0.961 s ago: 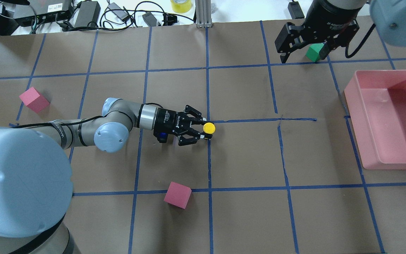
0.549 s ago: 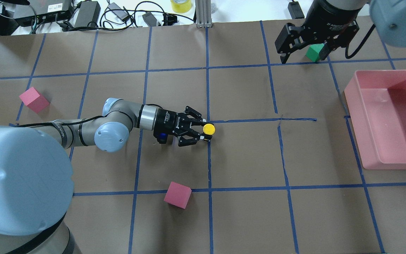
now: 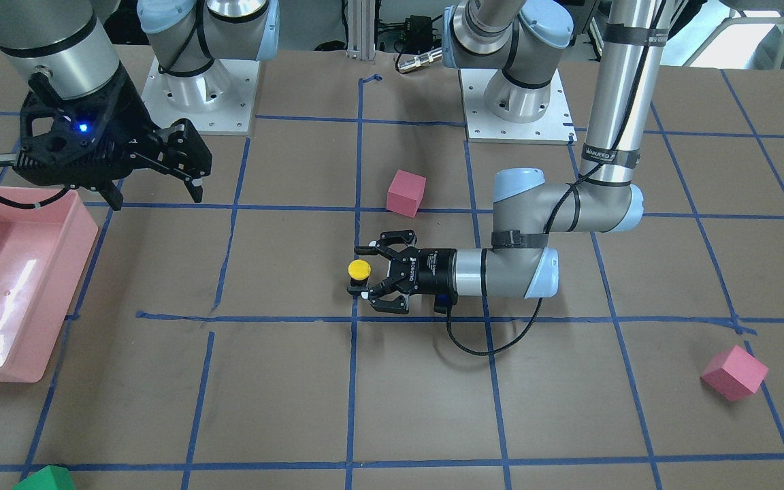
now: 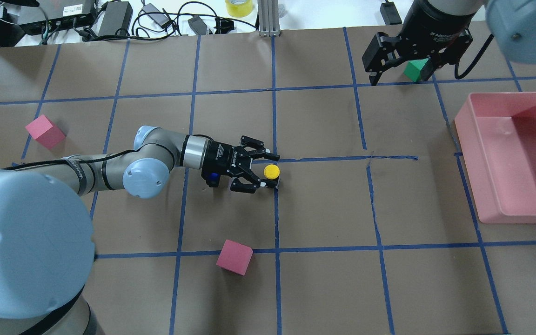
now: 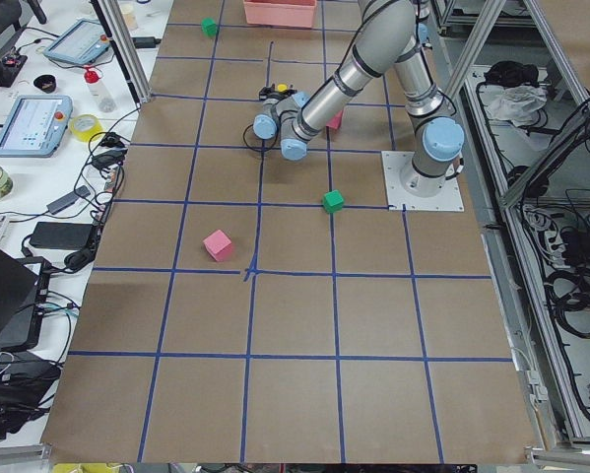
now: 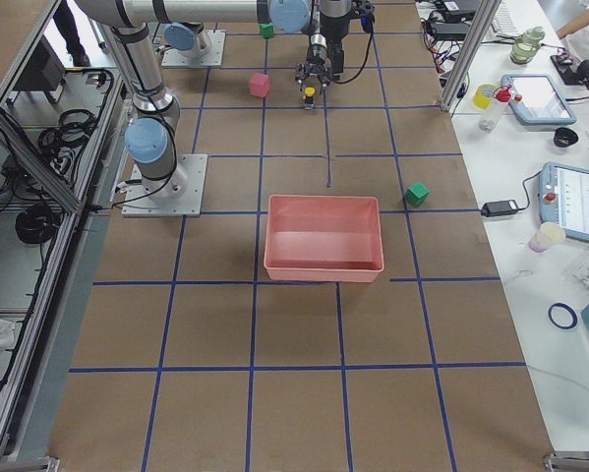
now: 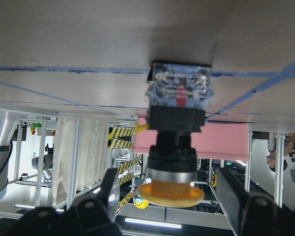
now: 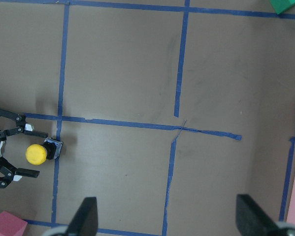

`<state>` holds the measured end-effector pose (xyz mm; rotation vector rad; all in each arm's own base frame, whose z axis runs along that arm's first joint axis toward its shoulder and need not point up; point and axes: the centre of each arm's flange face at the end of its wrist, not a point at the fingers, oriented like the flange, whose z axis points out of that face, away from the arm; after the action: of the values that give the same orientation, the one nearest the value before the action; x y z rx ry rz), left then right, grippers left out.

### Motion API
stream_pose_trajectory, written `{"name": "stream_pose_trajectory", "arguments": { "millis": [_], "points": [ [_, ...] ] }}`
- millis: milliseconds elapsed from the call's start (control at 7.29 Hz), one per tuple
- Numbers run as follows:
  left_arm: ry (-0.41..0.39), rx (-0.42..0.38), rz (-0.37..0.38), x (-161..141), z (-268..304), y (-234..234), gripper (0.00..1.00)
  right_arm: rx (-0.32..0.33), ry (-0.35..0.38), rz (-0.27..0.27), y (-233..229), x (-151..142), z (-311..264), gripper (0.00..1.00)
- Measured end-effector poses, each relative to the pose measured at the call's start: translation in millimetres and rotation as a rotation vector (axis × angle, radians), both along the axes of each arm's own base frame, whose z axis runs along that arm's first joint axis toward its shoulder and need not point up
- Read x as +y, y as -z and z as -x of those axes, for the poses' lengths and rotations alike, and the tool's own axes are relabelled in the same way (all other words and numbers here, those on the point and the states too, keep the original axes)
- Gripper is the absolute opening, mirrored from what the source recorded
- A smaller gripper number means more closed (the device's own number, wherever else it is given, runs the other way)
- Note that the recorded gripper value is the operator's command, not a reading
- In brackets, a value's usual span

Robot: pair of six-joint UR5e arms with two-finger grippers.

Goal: Align button upright

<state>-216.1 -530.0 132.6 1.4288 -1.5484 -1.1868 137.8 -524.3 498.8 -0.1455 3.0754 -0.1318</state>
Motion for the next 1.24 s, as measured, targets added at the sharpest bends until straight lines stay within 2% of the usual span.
{"name": "stream_pose_trajectory", "arguments": {
  "millis": [412, 686, 824, 961, 1098, 1235],
  "points": [
    [-0.006, -0.228, 0.077, -52.4, -10.9, -86.6, 1.00, 0.000, 0.000, -0.003, 1.8, -0.4, 0.0, 1.00],
    [0.003, -0.369, 0.222, -68.5, -24.7, -141.2, 1.00, -0.003, 0.001, -0.001, 2.3, -0.9, -0.5, 1.00],
    [0.031, -0.428, 0.337, -75.4, -31.3, -169.5, 1.00, -0.009, 0.002, 0.003, 1.3, -0.9, -1.2, 1.00],
    [0.101, -0.514, 0.482, -81.5, -40.5, -193.6, 1.00, -0.013, 0.004, 0.007, -0.4, -0.5, -1.7, 1.00],
    [0.236, -0.632, 0.632, -83.5, -52.8, -208.8, 1.00, -0.014, 0.005, 0.010, -1.6, 0.3, -2.5, 1.00],
    [0.423, -0.748, 0.753, -79.5, -66.0, -219.4, 1.00, -0.013, 0.006, 0.010, -1.6, 0.7, -3.7, 1.00]
  ]
}}
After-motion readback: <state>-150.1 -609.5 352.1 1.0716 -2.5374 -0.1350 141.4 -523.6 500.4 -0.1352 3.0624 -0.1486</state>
